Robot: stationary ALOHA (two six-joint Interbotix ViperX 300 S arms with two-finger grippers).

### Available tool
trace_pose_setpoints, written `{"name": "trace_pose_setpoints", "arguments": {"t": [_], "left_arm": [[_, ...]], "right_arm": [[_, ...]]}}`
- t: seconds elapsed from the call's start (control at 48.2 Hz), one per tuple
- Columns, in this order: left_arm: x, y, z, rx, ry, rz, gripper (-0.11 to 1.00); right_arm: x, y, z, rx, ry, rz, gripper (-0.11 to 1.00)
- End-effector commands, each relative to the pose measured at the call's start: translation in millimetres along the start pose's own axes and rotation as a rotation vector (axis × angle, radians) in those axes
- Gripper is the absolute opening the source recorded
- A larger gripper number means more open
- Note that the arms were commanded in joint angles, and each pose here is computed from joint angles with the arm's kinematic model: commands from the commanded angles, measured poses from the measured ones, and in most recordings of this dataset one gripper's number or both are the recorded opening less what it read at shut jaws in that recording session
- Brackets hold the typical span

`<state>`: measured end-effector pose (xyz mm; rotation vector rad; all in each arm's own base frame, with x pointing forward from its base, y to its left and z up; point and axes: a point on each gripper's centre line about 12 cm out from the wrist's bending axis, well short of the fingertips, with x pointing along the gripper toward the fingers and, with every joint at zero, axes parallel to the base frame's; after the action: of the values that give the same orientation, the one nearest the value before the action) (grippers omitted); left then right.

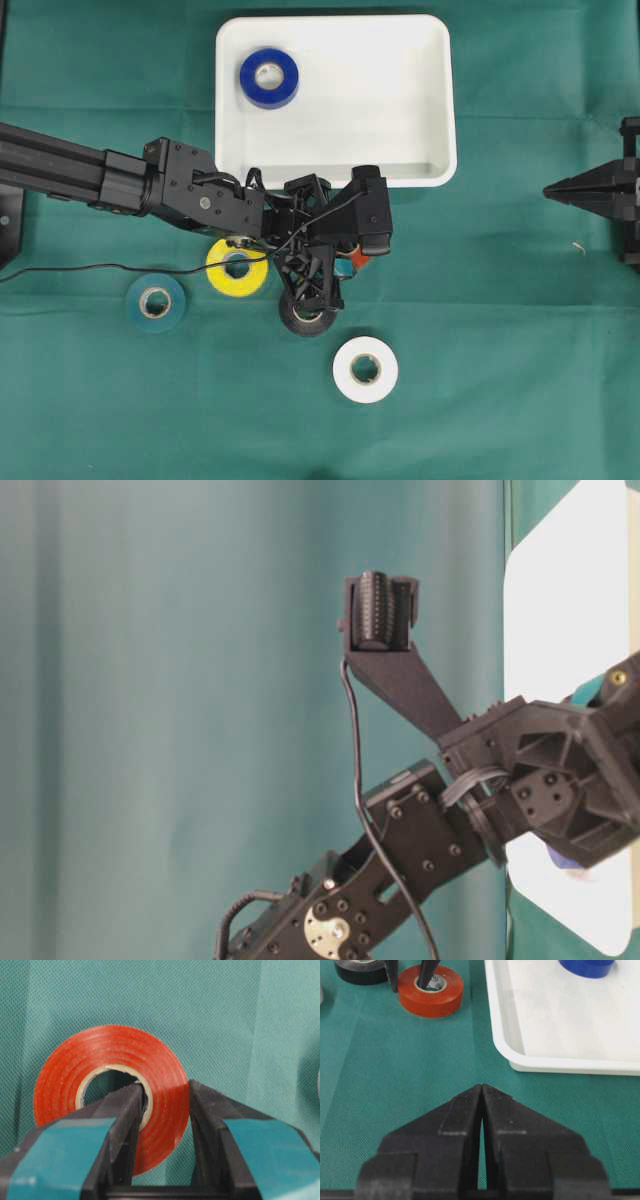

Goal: Put the tape into the white case with the left arm.
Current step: 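Lower the left gripper into the red tape hole and grasp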

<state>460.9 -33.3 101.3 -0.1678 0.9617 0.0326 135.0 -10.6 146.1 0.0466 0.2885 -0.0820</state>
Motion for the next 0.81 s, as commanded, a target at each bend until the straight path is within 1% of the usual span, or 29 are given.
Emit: {"name": "trace_pose_setpoints", "arguments": {"t": [0.0,0.249,0.519,0.789], "left_arm": [[-15,-2,17,0.001,-0.053,-0.009,0.25],[-29,-6,25,0.005,-0.084,-0.018,0.25],[-56,-15,40,0.015,-0.12,-0.034,0.25],[-78,-18,48,0.017,-0.097,-0.031,0.25]], "right_arm": [[1,0,5,-0.003,-0.017,0.0,-0.09],[1,0,5,-0.003,-0.017,0.0,-0.09],[1,0,5,-0.001,-0.018,0.0,-0.09],[1,0,5,-0.003,-0.018,0.0,-0.09]]}}
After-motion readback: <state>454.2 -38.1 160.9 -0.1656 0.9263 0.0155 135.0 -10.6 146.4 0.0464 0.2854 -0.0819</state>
